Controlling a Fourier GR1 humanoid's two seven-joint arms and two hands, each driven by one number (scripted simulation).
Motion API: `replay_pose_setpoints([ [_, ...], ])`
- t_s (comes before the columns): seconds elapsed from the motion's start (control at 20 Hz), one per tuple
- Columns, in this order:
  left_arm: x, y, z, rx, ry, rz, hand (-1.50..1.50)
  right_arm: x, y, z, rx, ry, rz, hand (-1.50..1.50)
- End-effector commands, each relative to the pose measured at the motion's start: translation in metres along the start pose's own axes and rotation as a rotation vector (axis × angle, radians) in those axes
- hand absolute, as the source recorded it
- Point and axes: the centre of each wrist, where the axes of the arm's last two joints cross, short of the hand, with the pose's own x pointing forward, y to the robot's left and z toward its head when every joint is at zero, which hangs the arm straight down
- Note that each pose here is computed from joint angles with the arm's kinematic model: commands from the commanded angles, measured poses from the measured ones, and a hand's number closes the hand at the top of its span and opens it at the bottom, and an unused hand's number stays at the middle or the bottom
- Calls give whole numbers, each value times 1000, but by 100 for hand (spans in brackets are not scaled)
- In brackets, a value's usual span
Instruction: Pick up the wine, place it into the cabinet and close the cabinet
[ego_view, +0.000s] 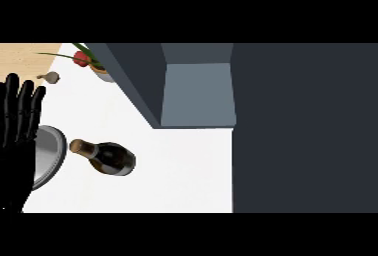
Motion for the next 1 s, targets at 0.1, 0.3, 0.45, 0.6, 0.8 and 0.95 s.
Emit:
replay_pose_setpoints([
  [0.1, -19, -5, -25, 54, 35, -58, -150, 5, 1, 14, -34, 9, -23, -150],
  [0.3, -33, -21, -9, 173, 212, 250, -150, 2, 14, 35, 152, 171, -137, -150],
  [0.45, -29, -25, -24, 209, 239, 306, -150, 16, 7, 32, 177, 203, -150, -150],
  [0.6, -25, -43, -39, 198, 243, 307, -150, 39, 0, 44, 180, 196, -168, -150],
  [0.8, -27, -44, -31, 223, 257, 342, -150, 55, 8, 38, 178, 207, -157, -150],
  [0.95, -10, -55, -46, 235, 244, 317, -150, 53, -15, 44, 179, 201, -143, -150],
])
